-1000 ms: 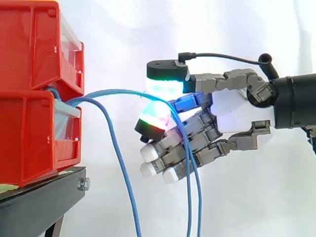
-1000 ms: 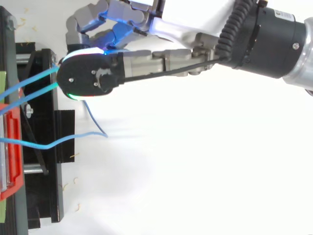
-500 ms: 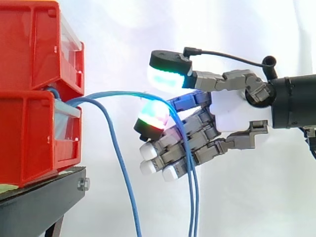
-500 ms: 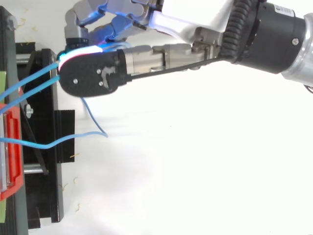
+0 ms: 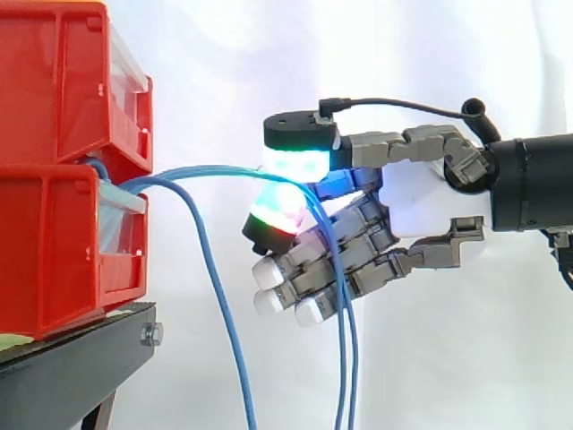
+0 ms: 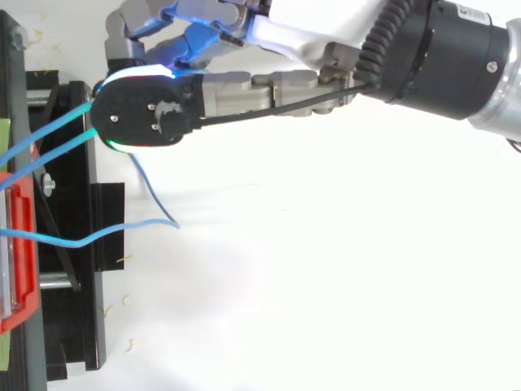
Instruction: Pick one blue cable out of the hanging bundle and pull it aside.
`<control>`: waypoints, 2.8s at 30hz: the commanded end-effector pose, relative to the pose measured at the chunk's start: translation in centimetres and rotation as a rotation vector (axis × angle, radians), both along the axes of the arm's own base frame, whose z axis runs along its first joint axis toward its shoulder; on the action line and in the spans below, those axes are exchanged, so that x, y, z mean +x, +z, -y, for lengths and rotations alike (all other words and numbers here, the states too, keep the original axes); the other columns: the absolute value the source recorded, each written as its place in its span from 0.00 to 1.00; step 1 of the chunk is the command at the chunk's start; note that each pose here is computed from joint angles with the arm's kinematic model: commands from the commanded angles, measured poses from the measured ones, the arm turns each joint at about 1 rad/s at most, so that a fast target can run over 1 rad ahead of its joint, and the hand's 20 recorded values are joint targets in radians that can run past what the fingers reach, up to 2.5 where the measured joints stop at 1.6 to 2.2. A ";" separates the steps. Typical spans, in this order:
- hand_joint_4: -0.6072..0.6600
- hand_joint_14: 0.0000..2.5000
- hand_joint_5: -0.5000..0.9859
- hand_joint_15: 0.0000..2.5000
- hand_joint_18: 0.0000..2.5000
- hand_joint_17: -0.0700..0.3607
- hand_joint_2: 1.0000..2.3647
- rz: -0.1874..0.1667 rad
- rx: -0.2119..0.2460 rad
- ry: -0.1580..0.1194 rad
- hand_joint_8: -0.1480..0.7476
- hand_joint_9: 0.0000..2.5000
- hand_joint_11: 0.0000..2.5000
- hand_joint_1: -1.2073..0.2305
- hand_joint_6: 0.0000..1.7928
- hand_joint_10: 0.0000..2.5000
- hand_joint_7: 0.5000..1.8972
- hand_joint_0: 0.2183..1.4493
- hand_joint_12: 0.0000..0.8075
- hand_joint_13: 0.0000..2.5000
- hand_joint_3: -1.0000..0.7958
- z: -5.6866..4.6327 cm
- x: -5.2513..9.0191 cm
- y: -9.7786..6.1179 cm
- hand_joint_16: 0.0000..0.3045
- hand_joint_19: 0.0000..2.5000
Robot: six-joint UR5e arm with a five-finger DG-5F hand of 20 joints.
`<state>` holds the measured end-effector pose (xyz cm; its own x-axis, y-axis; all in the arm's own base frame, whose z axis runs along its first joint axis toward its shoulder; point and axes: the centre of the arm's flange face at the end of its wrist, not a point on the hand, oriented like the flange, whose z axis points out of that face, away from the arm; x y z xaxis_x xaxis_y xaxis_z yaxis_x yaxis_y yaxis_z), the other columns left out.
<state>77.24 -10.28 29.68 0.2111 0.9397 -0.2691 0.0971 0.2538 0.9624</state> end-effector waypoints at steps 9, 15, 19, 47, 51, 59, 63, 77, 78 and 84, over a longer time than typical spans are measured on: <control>0.62 0.01 0.21 0.12 0.20 0.45 0.01 0.000 -0.017 0.003 0.49 0.25 0.24 0.23 0.40 0.01 0.48 0.37 0.51 0.20 0.45 1.0 0.1 1.0 0.18 0.16; 0.63 0.00 0.20 0.11 0.21 0.45 0.00 -0.017 -0.033 0.003 0.48 0.23 0.23 0.17 0.44 0.01 0.46 0.42 0.51 0.19 0.32 1.3 0.1 1.8 0.18 0.14; 0.64 0.00 0.20 0.11 0.21 0.45 0.00 -0.024 -0.035 0.003 0.48 0.23 0.23 0.18 0.46 0.01 0.43 0.34 0.50 0.19 0.28 1.3 0.0 2.0 0.18 0.15; 0.65 0.00 0.20 0.13 0.22 0.45 0.00 -0.026 -0.036 0.001 0.50 0.27 0.26 0.17 0.48 0.01 0.48 0.36 0.51 0.22 0.28 1.4 -0.1 2.1 0.18 0.15; 0.65 0.00 0.20 0.13 0.23 0.46 0.00 -0.033 -0.045 -0.001 0.50 0.26 0.25 0.17 0.49 0.01 0.47 0.26 0.51 0.22 0.28 1.7 -0.1 2.0 0.18 0.16; 0.66 0.01 0.23 0.14 0.18 0.45 0.00 -0.039 -0.060 -0.002 0.53 0.29 0.24 0.47 0.47 0.01 0.51 0.27 0.52 0.21 0.31 1.7 -0.2 1.9 0.18 0.21; 0.67 0.00 0.22 0.14 0.19 0.47 0.01 -0.058 -0.069 0.001 0.55 0.29 0.24 0.37 0.48 0.01 0.52 0.28 0.54 0.22 0.44 1.7 -0.5 0.9 0.19 0.20; 0.65 0.00 0.20 0.14 0.19 0.45 0.01 -0.062 -0.028 -0.005 0.50 0.26 0.25 0.27 0.48 0.01 0.49 0.34 0.50 0.21 0.36 1.6 -0.8 -0.6 0.18 0.18; 0.65 0.00 0.21 0.13 0.19 0.45 0.01 -0.062 -0.028 -0.005 0.50 0.26 0.25 0.27 0.49 0.01 0.49 0.33 0.50 0.21 0.34 1.6 -0.8 -0.6 0.18 0.18; 0.67 0.01 0.21 0.14 0.20 0.48 0.00 -0.058 -0.012 -0.006 0.54 0.27 0.25 0.37 0.48 0.00 0.48 0.21 0.54 0.21 0.28 1.7 -0.7 -0.9 0.20 0.19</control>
<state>76.45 -11.95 29.03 0.1991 0.9334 -0.2987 0.1531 0.2714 0.9502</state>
